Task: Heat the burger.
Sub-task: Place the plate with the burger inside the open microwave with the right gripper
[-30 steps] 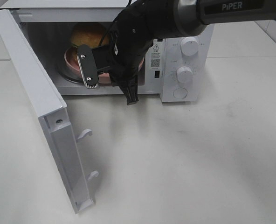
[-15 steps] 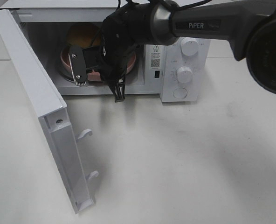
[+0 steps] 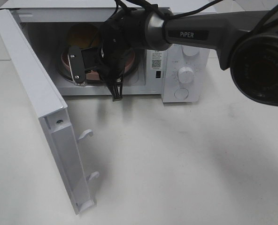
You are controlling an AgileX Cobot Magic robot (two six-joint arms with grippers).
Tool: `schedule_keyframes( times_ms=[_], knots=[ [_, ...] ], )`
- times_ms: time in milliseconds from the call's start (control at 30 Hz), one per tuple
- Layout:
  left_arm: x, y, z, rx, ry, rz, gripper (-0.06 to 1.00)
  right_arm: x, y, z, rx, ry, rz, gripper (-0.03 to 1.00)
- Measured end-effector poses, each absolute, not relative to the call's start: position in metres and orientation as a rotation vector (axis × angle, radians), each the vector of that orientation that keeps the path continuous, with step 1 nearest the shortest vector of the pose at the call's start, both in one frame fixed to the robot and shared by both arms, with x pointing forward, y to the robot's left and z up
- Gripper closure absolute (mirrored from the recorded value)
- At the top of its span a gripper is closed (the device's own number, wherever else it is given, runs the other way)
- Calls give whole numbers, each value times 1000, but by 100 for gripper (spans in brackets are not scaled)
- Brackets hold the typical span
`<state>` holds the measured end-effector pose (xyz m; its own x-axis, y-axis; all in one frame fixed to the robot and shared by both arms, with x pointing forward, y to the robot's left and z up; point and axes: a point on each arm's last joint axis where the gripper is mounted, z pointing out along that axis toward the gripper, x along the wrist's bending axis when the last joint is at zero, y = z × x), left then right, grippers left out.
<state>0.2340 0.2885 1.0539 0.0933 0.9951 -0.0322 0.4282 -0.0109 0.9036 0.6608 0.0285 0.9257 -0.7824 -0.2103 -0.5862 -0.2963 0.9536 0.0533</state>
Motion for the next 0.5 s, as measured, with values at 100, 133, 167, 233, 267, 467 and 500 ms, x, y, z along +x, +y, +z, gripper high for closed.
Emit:
schedule_keyframes(
  times_ms=[100,133,167,233,267,467,500],
  knots=[
    [234,288,1054,1562,1452,884,-5,661,29,926,-357,2491,195,82],
    [234,288,1054,1560,1453,883,-5,662,30,927,-359,2477,205,78],
    [234,288,1054,1560,1453,883,-5,662,30,928,-360,2472,208,75],
    [234,288,1054,1560,1453,883,-5,662,30,928,-360,2471,209,69],
    [234,288,1054,1560,1453,883,-5,662,30,928,-359,2472,208,65],
    [234,289,1054,1560,1453,884,-5,660,28,930,-366,2471,204,49],
    [234,289,1054,1560,1453,884,-5,659,27,930,-368,2472,205,47]
  ],
)
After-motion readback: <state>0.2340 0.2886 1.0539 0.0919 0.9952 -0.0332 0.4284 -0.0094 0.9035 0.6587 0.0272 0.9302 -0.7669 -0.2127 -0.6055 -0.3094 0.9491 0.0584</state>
